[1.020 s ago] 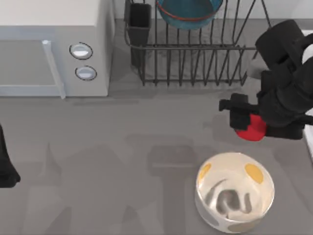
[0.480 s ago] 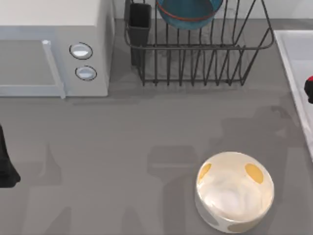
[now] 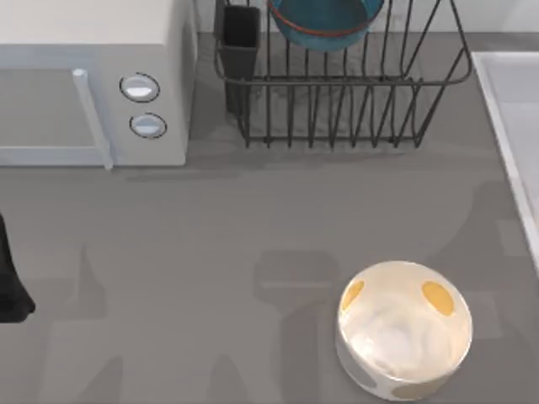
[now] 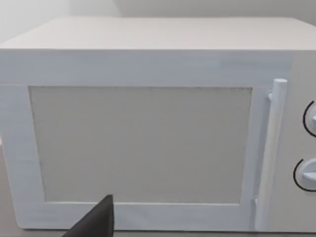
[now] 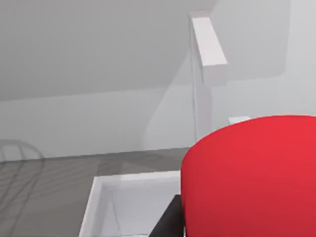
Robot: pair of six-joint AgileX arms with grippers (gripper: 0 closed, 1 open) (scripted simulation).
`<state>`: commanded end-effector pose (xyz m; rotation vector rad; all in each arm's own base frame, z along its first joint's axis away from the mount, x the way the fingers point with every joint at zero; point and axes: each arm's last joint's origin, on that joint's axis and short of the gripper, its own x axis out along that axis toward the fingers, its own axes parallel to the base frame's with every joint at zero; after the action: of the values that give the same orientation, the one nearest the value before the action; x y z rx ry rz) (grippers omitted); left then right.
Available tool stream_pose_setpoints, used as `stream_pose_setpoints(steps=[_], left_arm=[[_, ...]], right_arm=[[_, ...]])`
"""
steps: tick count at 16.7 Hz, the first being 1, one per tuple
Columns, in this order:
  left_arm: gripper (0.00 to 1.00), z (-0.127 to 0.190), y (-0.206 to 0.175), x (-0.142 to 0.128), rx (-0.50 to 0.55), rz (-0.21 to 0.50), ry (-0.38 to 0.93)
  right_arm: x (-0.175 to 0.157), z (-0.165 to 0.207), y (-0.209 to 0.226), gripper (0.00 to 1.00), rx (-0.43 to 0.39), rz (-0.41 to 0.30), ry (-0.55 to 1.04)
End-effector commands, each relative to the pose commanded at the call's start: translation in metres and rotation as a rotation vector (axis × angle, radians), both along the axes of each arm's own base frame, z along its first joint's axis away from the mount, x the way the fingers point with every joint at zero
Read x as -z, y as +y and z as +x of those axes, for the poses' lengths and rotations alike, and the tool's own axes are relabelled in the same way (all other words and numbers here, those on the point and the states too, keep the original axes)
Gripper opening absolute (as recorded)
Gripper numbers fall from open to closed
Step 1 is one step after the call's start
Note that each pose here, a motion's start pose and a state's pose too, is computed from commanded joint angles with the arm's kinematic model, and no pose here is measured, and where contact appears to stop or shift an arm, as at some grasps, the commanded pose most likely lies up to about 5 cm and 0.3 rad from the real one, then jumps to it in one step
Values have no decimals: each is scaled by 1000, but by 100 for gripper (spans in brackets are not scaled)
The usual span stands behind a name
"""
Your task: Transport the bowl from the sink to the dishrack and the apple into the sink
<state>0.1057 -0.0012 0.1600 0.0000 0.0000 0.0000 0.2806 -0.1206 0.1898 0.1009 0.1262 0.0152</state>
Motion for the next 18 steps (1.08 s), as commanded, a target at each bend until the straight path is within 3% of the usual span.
stream_pose_setpoints(steps=[4,11,18], left_arm=[[100,0,0,0,0,0,0],[100,0,0,0,0,0,0],[100,0,0,0,0,0,0]], right_arm=[[-19,-13,-16,0,25,-101,-125],[-16,-11,-16,0,24,-98,-123],[52,2,-25,0,16,-103,-127]])
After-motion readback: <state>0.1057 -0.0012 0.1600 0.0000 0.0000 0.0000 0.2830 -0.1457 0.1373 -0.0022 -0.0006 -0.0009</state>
